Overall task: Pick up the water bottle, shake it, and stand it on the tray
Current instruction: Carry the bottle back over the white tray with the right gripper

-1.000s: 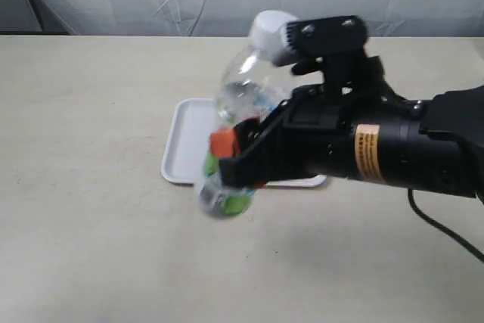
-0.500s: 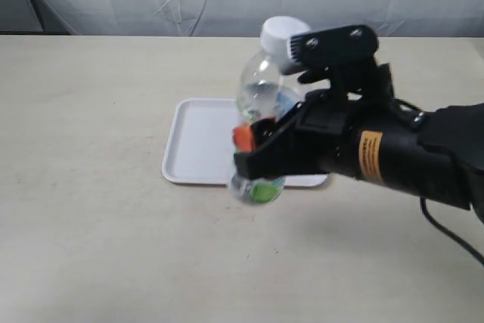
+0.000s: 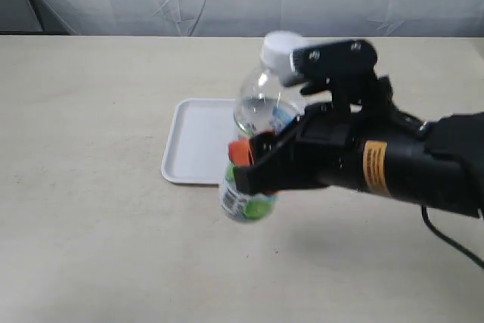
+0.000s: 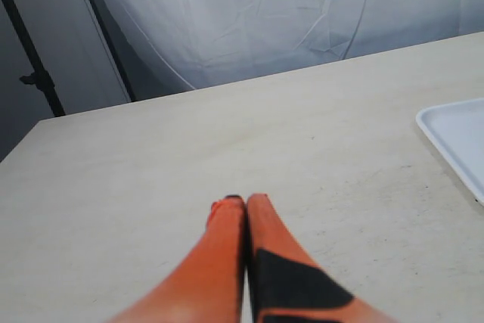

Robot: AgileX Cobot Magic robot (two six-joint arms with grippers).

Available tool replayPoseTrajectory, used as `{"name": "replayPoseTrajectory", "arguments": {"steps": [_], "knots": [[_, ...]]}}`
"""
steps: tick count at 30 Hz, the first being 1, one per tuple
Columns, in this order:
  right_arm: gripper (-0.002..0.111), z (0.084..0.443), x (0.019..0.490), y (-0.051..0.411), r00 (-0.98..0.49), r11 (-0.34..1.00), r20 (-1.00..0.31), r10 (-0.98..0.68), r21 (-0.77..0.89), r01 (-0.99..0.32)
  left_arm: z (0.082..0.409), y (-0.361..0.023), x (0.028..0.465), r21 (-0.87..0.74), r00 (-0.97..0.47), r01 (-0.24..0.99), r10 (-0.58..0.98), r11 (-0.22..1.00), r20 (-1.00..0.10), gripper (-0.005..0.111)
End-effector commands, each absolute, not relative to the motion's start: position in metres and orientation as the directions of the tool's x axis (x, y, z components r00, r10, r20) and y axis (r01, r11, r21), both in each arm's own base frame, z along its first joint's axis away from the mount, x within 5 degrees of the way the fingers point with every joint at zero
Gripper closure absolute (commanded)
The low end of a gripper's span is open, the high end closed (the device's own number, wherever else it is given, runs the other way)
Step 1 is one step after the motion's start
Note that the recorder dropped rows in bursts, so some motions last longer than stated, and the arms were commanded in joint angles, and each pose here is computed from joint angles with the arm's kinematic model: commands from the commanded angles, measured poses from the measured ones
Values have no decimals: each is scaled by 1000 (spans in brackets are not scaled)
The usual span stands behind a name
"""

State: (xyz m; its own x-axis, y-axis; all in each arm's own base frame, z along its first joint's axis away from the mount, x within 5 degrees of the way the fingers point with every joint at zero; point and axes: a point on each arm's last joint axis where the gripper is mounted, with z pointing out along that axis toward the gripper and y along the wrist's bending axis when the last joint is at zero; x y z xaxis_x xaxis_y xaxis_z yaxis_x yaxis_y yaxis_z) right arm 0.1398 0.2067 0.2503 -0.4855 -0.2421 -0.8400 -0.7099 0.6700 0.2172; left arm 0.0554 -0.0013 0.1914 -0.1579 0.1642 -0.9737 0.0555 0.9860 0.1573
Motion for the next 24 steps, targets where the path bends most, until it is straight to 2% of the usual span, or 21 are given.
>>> {"name": "replayPoseTrajectory", "arguments": {"steps": [1, 5, 6, 12, 15, 18, 24], "knots": [[109, 282, 140, 202, -418, 668, -895, -158, 215, -712, 192, -1, 55, 157, -144, 54, 163, 986, -976, 106], [109, 234, 139, 198, -507, 707, -820, -267, 191, -681, 192, -1, 55, 157, -144, 54, 163, 986, -976, 106], [109, 232, 138, 198, -512, 700, -814, -275, 195, -687, 192, -1, 55, 157, -144, 54, 163, 986, -976, 106], [109, 285, 137, 196, -414, 668, -900, -139, 223, -710, 192, -1, 55, 157, -144, 54, 163, 986, -976, 106], [109, 265, 145, 194, -443, 740, -881, -166, 186, -647, 192, -1, 55, 157, -144, 54, 163, 986, -976, 106], [109, 248, 143, 201, -494, 713, -840, -222, 206, -670, 192, -1, 55, 157, -144, 54, 163, 986, -976, 106], [109, 310, 139, 207, -394, 625, -915, -87, 258, -737, 192, -1, 55, 155, -144, 54, 161, 986, -976, 106]]}}
